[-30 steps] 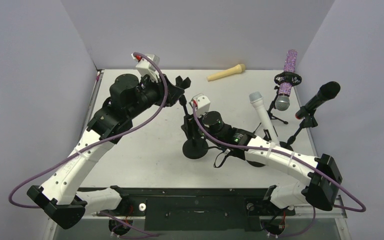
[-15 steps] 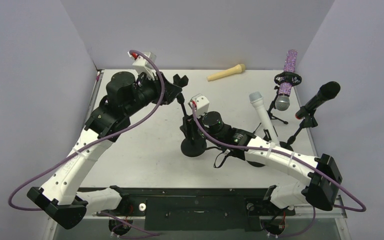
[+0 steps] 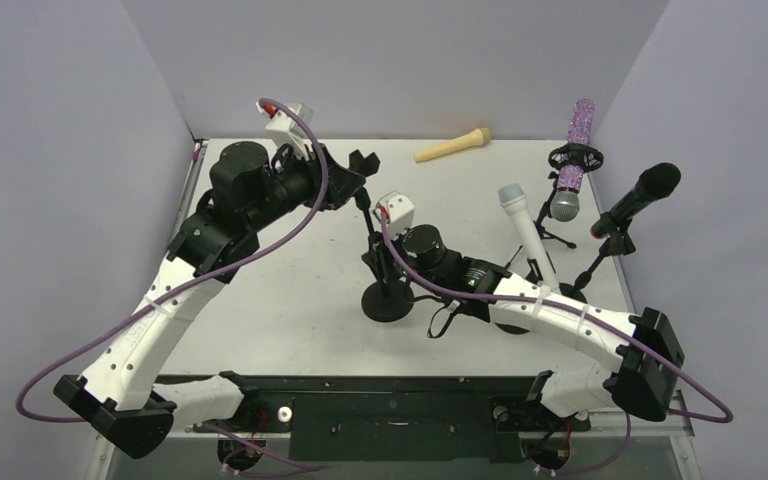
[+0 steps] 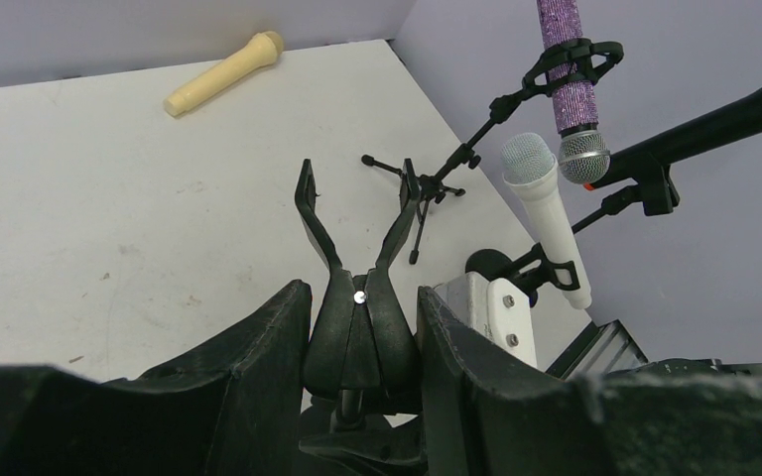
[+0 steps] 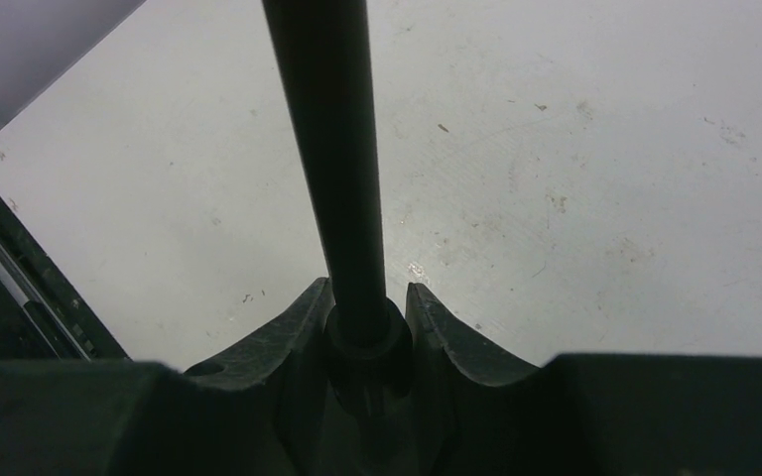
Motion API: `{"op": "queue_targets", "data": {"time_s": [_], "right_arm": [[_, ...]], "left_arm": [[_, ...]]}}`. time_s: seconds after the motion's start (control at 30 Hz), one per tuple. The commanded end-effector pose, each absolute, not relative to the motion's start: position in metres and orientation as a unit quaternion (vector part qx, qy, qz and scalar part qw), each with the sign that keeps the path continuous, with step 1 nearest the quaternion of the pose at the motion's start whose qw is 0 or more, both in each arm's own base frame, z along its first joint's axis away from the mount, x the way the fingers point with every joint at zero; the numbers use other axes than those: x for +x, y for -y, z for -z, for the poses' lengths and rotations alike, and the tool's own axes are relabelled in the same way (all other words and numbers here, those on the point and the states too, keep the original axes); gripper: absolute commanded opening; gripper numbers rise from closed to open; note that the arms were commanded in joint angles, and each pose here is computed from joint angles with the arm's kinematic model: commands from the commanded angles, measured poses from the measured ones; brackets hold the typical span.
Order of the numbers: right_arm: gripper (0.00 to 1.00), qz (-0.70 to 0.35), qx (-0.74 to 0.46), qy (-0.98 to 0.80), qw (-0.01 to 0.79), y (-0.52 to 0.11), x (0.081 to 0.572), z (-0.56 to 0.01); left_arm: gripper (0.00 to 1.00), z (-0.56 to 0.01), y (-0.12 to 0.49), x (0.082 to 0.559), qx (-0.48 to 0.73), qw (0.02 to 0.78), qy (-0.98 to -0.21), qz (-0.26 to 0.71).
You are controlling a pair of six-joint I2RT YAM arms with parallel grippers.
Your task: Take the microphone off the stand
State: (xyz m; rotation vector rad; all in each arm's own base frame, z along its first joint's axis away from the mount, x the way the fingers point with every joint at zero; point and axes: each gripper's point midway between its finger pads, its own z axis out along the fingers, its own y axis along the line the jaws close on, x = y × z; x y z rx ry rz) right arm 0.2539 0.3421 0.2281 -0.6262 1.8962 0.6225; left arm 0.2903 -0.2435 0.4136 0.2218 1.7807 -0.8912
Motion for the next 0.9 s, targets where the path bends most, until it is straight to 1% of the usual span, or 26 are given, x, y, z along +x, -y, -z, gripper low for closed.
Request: {"op": "queue_targets", "data": {"time_s": [0.0,0.03,0.07,0.2,0.3,0.43,0.6,0.73,0.77,0.8,0.83,0.87], "right_arm": [[0.04,-0.304,-0.267,-0.749,0.524,-0.345,0.247,-0.277],[0.01,-0.322,-0.282,-0.743,0.514,-0.346,0.241,-0.28],[0.0,-0.332,-0.289,-0.741,0.508,-0.346,0.238,-0.282],[0.0,-0.4,-0.318,-0.713,0.48,-0.343,0.224,-0.298],[0.0,-0.469,-0.352,-0.675,0.448,-0.347,0.2,-0.316],[0.0,-0.532,-0.38,-0.63,0.419,-0.35,0.174,-0.338],[0.0,-0.559,-0.397,-0.608,0.4,-0.347,0.158,-0.347],[0.01,-0.564,-0.391,-0.602,0.409,-0.348,0.161,-0.354],[0.06,-0.556,-0.385,-0.61,0.414,-0.348,0.165,-0.352],[0.23,-0.536,-0.366,-0.627,0.431,-0.346,0.176,-0.35],[0.33,-0.518,-0.359,-0.645,0.432,-0.343,0.181,-0.342],[0.52,-0.487,-0.332,-0.664,0.459,-0.339,0.197,-0.343]], "left_arm": [[0.0,-0.459,0.238,0.286,0.113,0.588,-0.699,0.391],[0.0,-0.457,0.235,0.287,0.121,0.591,-0.699,0.385],[0.0,-0.455,0.236,0.286,0.129,0.589,-0.698,0.387],[0.0,-0.453,0.237,0.282,0.166,0.591,-0.684,0.393],[0.0,-0.453,0.238,0.278,0.19,0.591,-0.671,0.405],[0.0,-0.457,0.244,0.268,0.217,0.587,-0.649,0.432],[0.0,-0.462,0.247,0.259,0.227,0.584,-0.63,0.459],[0.0,-0.466,0.246,0.255,0.225,0.586,-0.619,0.472],[0.0,-0.466,0.244,0.258,0.216,0.588,-0.623,0.469],[0.0,-0.468,0.243,0.26,0.207,0.589,-0.625,0.468],[0.0,-0.467,0.24,0.265,0.187,0.59,-0.635,0.462],[0.0,-0.469,0.238,0.267,0.178,0.592,-0.639,0.459]]}}
